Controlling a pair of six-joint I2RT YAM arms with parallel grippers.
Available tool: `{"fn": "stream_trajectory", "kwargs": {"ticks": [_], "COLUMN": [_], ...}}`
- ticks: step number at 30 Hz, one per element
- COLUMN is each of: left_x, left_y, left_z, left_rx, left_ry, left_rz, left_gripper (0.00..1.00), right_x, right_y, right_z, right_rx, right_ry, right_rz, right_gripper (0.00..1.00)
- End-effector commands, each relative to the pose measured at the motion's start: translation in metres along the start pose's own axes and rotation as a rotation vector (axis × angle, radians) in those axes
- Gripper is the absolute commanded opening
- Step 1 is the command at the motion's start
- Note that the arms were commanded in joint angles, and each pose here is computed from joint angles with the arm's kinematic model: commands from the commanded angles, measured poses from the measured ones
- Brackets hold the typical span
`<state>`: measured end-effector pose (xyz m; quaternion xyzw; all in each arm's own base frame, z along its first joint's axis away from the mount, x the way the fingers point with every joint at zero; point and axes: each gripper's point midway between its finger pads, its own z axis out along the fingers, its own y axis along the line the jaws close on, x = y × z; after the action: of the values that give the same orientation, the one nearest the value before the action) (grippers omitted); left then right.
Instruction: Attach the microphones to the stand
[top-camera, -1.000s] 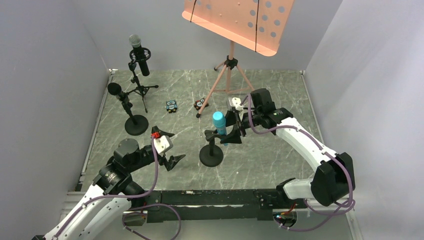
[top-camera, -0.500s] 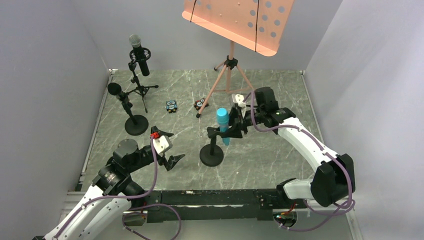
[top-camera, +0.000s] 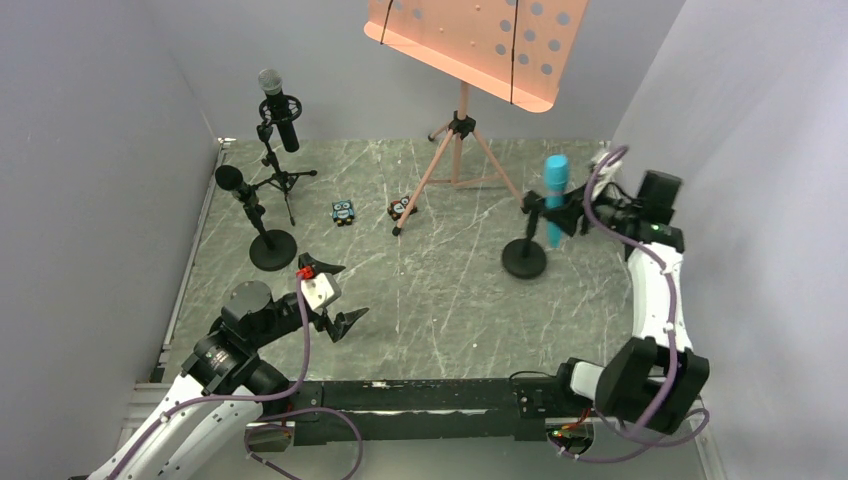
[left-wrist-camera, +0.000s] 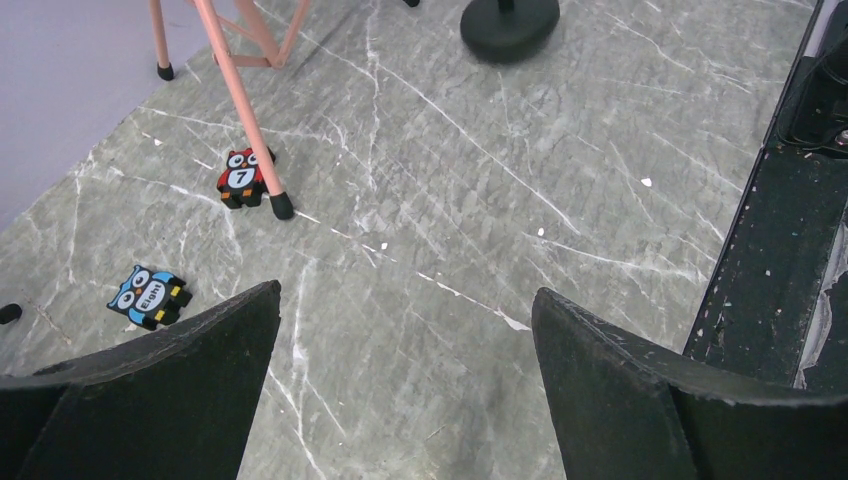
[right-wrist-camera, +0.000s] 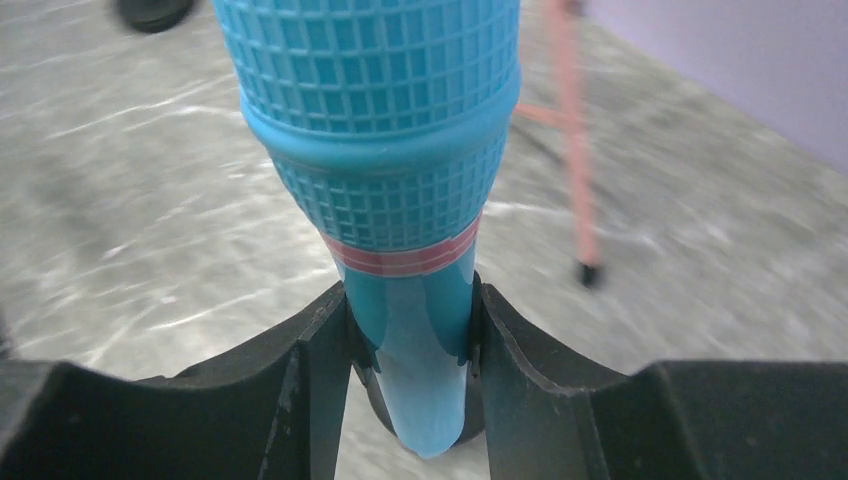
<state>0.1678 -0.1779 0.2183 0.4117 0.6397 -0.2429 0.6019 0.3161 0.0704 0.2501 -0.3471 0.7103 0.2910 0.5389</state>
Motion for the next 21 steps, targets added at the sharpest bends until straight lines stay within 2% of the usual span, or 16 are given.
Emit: {"fn": "stream_trajectory", "kwargs": {"ticks": [1,4,10,15,21], "left_x": [-0.005,-0.005,-0.005,-0.006,-0.006], "left_y": [0.001,0.002,0.003,0.002,0.002], "left_z": [-0.001,-0.002,-0.003,-0.003,-0.002], "left_rx": [-0.009,-0.013,-0.020,-0.019,-0.015], "left_ry": [-0.017,-0.019,-0.023,-0.021,-0.022], "left_rz": [0.002,0.003,0.006,0.006,0.012], "left_gripper": [0.99,0.99,0.99,0.99,0.99], "right_x": [-0.032,-0.037,-0.049,-0.045,-0.017], "right_y": [-0.093,-0.144,-0.198,-0.218,-0.218], "right_z": [-0.052,-0.078,-0.097,-0.092,-0.083], "right_rx": [0.316,0.505,0.655,0.660,0.626], "right_ry": [-0.071,-0.108,-0.184,-0.249,-0.200], "right_rz": [-0.071,-0.079,-0.077,-0.036,0.003], "right_gripper": [0.24,0.24,0.24,0.26,0.36]}}
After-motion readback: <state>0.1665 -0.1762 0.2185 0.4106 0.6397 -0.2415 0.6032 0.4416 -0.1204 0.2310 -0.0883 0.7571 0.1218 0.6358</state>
